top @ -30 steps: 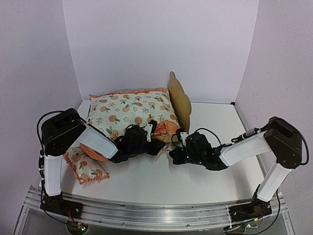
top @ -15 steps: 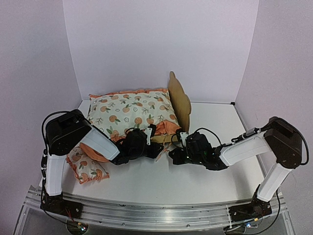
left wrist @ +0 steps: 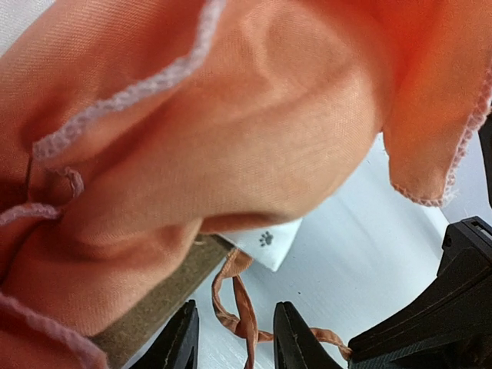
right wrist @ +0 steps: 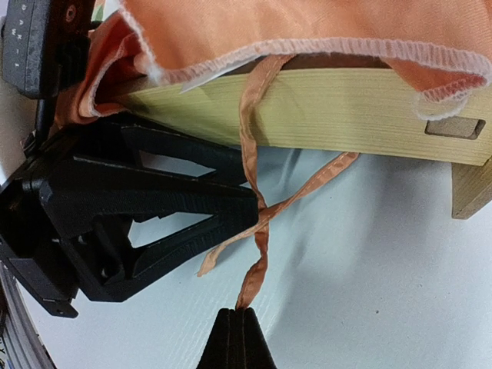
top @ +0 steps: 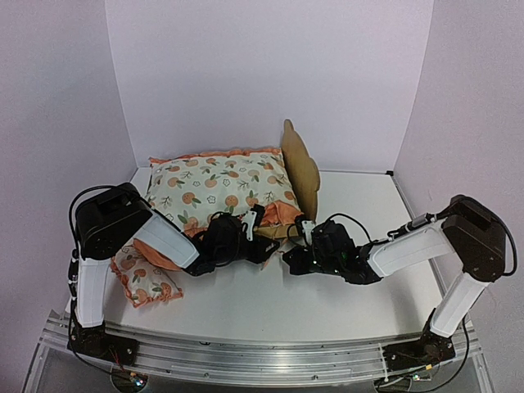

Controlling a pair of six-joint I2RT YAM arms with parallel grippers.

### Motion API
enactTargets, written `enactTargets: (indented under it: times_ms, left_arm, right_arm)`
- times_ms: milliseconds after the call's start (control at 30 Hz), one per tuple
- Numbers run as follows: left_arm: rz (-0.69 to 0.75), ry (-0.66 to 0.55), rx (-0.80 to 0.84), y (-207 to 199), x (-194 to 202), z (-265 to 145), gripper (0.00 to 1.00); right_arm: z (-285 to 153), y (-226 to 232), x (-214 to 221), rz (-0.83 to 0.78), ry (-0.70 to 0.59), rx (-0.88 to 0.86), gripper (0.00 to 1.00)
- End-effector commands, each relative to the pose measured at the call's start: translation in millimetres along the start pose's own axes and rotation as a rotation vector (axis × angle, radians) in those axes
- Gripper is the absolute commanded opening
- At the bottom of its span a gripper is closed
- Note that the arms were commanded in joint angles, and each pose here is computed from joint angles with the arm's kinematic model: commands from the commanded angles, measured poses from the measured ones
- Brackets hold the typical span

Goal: Set up the pet bed

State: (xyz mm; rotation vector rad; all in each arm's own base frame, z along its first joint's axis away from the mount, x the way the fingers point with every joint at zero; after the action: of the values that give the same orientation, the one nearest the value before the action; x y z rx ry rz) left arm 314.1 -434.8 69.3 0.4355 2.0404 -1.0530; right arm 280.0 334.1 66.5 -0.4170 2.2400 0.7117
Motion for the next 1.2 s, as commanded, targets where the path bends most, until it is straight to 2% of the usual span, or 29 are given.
enactTargets:
  times_ms: [0,233,333,433,467,700,867,1167]
  left_arm:
    - [-0.029,-0.066,-0.037,4.3,-22.5,5.8,0.35]
    - [-0.017,-0.059,-0.044,7.5,-18.4,13.8,0.29]
    - [-0.006,-0.066,-0.064,11.1,-19.4,15.6,0.20]
    - [0.008,-0.075,-0.059,9.2,-22.6,15.3,0.02]
    - [0.017,-0.076,-0.052,7.2,-23.9,14.3,0.01]
    - [0.120,-0.009,0.038,-16.0,-21.9,-6.4,0.00]
    - [0.213,0.018,0.091,-26.3,-17.7,-14.7,0.00]
    - [0.245,0.111,0.160,-36.8,-1.5,-29.8,0.00]
  right_arm:
    - [-0.9,8.6,-13.6,0.007,-0.033,-0.035,0.00]
    - [-1.1,10.5,-14.2,0.015,-0.026,-0.056,0.00]
    - [-1.3,9.2,-14.0,0.022,-0.023,-0.059,0.00]
    - [-3.1,6.5,-15.7,0.026,-0.028,-0.055,0.00]
    - [-4.0,4.5,-17.6,0.030,-0.033,-0.051,0.00]
    - [2.3,-6.3,-54.7,-0.026,-0.102,-0.027,0.00]
    - [26.4,-1.6,-61.8,-0.037,-0.094,-0.057,0.00]
    - [51.0,-0.3,-68.4,-0.026,-0.098,-0.085,0.00]
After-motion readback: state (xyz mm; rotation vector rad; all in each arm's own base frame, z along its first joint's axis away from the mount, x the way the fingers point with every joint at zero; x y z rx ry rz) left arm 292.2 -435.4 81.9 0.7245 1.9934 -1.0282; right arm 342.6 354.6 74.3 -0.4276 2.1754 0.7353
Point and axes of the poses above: each gripper's point midway between its finger pads, its own z axis out along the fingers, its own y axis along the line the jaws close on, x = y × z, the point moved 1 cm from there along -z, back along the fingers, and after that the axes turned 5 degrees about -z, right-handed, at the moved point
